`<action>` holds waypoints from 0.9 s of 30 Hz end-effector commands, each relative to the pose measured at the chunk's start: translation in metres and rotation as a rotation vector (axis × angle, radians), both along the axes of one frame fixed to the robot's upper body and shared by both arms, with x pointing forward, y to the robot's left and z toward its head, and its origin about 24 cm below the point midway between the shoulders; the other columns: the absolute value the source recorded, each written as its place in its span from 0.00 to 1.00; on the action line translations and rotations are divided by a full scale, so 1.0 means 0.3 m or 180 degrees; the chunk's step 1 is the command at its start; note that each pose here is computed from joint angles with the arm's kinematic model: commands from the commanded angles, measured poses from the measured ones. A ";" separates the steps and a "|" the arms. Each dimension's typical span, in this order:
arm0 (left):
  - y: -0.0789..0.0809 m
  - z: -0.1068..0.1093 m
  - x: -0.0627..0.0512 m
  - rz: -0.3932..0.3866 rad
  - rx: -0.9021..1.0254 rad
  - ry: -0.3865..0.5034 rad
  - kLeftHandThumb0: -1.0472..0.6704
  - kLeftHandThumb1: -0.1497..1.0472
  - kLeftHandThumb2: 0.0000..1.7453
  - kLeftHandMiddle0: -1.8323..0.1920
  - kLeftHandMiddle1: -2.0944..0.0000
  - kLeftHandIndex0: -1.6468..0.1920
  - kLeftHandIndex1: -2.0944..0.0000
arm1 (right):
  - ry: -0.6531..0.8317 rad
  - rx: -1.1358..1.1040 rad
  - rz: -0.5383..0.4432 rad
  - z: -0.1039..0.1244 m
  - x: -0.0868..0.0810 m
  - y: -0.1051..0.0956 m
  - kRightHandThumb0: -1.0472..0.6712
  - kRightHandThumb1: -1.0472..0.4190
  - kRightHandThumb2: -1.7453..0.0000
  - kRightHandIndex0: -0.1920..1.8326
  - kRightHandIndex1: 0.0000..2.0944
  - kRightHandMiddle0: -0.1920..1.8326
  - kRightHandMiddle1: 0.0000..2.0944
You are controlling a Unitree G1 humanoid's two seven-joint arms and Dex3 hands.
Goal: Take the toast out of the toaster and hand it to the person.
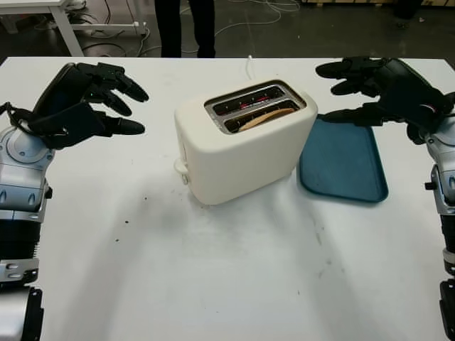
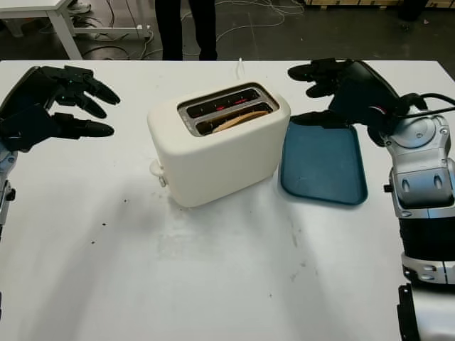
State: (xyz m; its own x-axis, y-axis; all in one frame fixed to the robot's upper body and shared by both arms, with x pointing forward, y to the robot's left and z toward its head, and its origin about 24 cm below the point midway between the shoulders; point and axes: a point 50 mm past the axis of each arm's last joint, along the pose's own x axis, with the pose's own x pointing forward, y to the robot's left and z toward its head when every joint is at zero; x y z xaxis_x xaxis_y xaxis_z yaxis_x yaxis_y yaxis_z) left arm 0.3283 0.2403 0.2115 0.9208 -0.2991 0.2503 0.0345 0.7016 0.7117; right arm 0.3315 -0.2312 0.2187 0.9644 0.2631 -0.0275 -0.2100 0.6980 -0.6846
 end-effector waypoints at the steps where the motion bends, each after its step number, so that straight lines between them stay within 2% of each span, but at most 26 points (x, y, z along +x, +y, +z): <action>1: -0.002 0.006 0.001 -0.0023 0.0025 0.0004 0.00 0.65 0.00 0.48 0.62 0.42 0.68 | -0.0050 -0.0017 0.0010 0.003 -0.008 -0.006 0.48 0.19 1.00 0.17 0.40 0.36 0.01; 27: -0.006 0.004 0.004 -0.0014 0.0018 0.0026 0.00 0.65 0.00 0.48 0.61 0.43 0.68 | -0.0009 0.0140 -0.0091 -0.011 -0.014 -0.018 0.48 0.18 1.00 0.17 0.38 0.35 0.00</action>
